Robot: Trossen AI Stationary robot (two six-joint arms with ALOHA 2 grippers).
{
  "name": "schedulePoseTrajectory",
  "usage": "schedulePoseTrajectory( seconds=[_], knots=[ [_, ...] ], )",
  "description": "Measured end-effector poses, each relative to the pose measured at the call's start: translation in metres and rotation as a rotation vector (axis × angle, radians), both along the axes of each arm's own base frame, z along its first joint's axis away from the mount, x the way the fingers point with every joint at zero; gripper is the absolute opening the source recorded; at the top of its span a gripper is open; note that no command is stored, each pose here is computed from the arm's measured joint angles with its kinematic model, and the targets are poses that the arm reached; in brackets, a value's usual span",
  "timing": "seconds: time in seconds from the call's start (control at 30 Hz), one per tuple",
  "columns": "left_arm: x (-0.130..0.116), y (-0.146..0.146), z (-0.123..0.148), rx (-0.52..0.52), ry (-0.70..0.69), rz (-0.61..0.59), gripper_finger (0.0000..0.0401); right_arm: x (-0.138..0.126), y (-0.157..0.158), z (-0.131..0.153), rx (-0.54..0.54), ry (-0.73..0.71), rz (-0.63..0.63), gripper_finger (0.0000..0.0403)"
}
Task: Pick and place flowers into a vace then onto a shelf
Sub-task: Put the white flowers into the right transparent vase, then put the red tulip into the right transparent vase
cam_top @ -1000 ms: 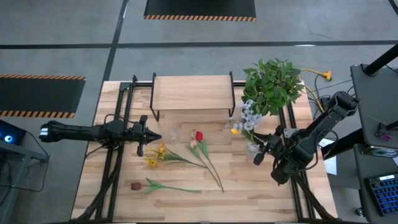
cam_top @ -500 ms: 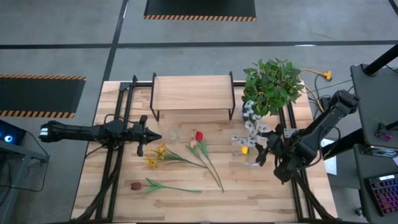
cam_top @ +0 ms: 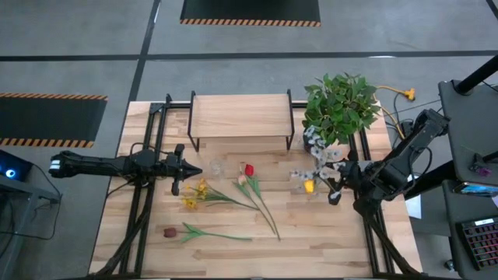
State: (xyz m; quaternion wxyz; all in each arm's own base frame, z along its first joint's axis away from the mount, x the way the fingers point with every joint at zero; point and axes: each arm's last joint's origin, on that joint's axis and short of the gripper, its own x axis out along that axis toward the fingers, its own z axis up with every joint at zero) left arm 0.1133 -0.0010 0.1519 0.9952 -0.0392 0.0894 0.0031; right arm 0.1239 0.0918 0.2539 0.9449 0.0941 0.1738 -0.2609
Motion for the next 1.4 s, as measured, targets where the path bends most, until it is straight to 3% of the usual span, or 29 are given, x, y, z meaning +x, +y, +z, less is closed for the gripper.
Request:
schedulePoseTrajectory(
  seconds=[0.3, 0.57, 0.73, 1.13, 1.4],
  knots=[
    [0.000, 0.000, 0.000, 0.000, 0.000, 0.000, 0.0000, -0.009, -0.007, 0.008, 0.123, 0.012, 0.065, 0.0211],
    [0.000, 0.000, 0.000, 0.000, 0.000, 0.000, 0.0000, -0.017, -0.008, 0.011, 0.293, 0.115, 0.213, 0.0210],
    [0.000, 0.000, 0.000, 0.000, 0.000, 0.000, 0.0000, -0.015, -0.004, 0.008, 0.335, 0.189, 0.277, 0.0210],
    [0.000, 0.000, 0.000, 0.000, 0.000, 0.000, 0.0000, -0.012, 0.040, -0.016, 0.421, 0.274, 0.295, 0.0210],
    [0.000, 0.000, 0.000, 0.000, 0.000, 0.000, 0.0000, -0.006, 0.073, -0.036, 0.477, 0.209, 0.224, 0.0210]
  ],
)
